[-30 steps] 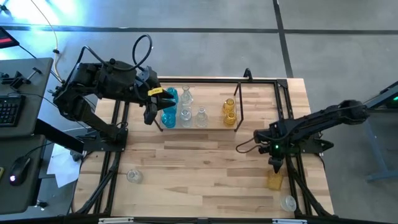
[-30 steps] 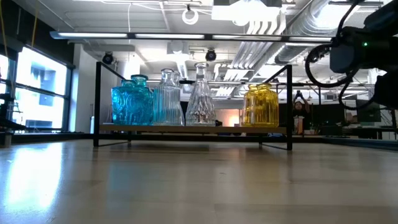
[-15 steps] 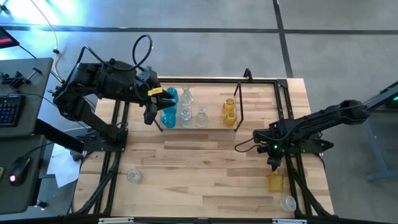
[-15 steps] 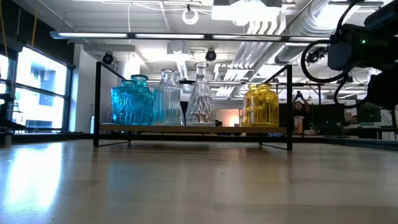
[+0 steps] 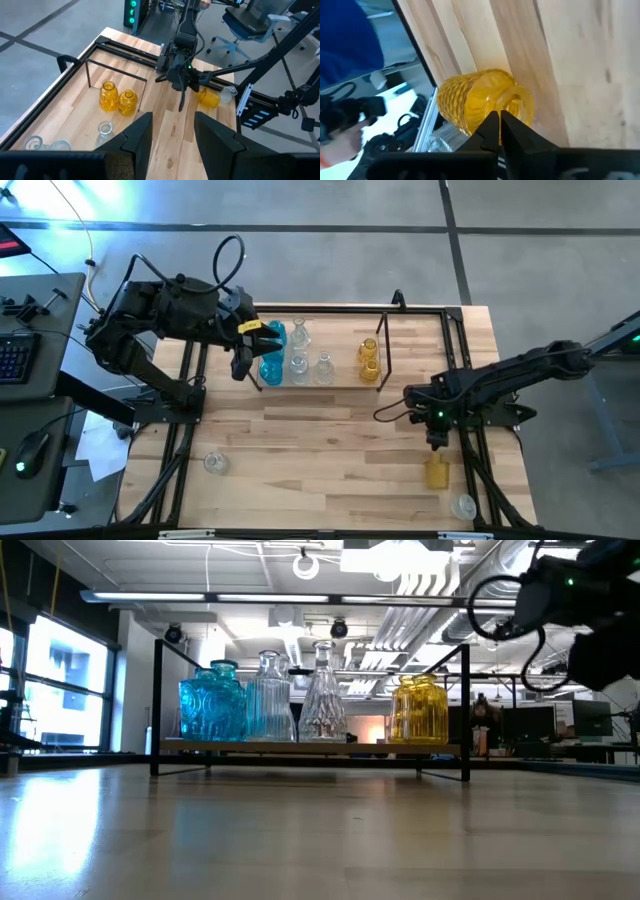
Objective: Sort vases onto shelf
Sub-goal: Put the yellow vase on the shelf aligned with the other yellow vases
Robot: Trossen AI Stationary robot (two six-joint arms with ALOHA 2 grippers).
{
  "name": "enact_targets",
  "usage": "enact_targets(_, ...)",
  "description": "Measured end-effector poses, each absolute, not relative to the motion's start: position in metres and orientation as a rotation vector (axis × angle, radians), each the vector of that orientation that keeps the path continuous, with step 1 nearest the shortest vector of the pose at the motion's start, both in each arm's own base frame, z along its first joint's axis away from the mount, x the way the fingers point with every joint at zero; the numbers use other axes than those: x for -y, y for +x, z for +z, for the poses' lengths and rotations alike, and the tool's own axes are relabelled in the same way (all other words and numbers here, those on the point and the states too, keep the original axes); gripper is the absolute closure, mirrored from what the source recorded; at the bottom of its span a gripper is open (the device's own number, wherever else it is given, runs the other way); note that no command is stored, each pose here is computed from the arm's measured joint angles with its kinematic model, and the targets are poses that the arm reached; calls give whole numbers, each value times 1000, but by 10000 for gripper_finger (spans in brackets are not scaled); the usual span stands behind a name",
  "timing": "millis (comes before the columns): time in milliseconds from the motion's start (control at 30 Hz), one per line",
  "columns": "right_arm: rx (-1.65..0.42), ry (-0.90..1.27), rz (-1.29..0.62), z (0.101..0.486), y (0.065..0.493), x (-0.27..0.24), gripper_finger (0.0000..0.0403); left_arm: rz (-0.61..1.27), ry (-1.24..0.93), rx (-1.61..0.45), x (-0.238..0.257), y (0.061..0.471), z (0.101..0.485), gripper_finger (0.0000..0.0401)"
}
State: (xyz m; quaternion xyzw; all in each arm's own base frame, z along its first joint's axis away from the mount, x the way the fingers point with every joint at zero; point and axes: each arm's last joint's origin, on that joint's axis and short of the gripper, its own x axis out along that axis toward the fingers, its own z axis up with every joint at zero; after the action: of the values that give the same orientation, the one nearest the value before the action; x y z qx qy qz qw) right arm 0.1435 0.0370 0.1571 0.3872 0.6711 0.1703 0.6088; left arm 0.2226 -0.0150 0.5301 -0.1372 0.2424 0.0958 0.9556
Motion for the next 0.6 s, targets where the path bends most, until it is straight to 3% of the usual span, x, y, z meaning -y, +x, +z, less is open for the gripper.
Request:
enact_targets(167,-1529,844,380,175,151,-37,402,192,-272,-491,15,223,530,265)
enact_targets(433,-1540,883,439,172,149,-38,399,192,-272,-491,15,223,530,265)
enact_targets(600,-1525,881,446,169,147,-33,350,193,-278,-490,15,223,530,265)
